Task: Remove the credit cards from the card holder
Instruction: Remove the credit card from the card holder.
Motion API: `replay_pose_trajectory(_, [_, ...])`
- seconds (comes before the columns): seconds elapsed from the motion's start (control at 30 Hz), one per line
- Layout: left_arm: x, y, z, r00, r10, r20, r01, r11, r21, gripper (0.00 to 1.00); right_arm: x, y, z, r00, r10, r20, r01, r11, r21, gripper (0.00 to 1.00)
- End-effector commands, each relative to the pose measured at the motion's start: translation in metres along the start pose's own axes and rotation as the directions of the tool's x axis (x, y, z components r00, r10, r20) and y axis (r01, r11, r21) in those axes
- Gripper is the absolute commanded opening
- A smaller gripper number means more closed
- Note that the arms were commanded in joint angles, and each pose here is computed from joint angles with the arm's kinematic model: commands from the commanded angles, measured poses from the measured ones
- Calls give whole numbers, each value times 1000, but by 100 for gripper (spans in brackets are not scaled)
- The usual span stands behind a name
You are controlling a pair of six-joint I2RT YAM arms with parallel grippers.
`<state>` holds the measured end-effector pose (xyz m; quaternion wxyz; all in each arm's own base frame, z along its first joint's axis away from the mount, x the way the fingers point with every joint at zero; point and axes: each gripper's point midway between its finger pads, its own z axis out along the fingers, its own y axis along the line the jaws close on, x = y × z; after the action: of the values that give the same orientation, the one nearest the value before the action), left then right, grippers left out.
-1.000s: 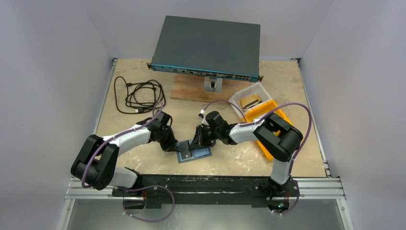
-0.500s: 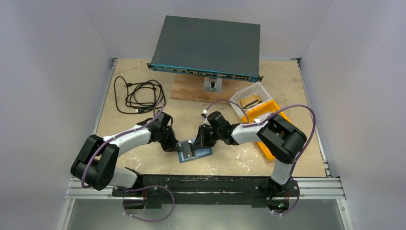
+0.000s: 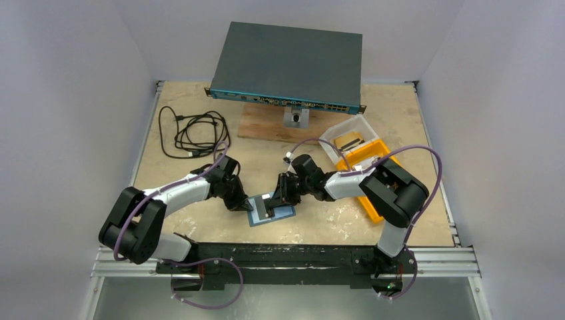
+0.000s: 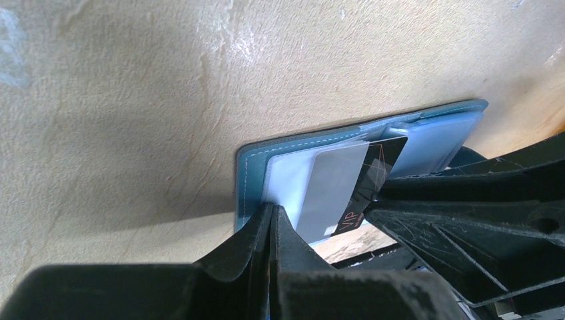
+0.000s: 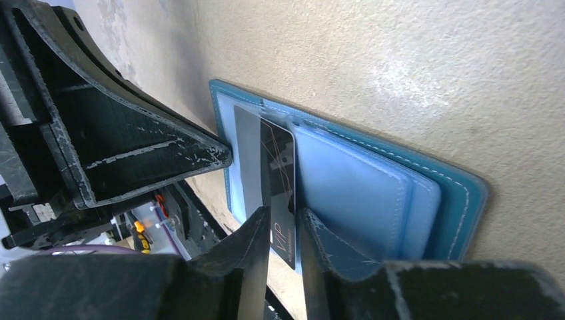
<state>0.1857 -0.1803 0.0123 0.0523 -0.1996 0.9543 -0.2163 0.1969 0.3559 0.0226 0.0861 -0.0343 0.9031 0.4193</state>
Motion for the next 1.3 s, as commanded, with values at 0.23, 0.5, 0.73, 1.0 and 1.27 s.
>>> replay_pose_trajectory(0.23, [6,49,13,1000,14,-7,-15,981,-194,0,1,-4,7,1000,-18,-9,18,1000,-18,31])
replay_pose_trajectory(0.5, [6,48,15,1000,16,-18,-19,981,-193,0,4,-8,11,1000,-8,-23,7,1000,-20,24])
replay_pose_trajectory(0.73, [6,50,14,1000,14,-17,-17,978,-206,0,2,-7,8,1000,-9,-10,9,1000,-14,3])
replay_pose_trajectory(1.0, [7,56,13,1000,14,-15,-17,974,-228,0,-11,-5,-12,998,-29,51,28,999,22,0])
replay_pose_trajectory(1.27, [7,53,12,1000,15,-11,-17,977,-214,0,-18,-11,-31,995,-37,90,32,998,63,0])
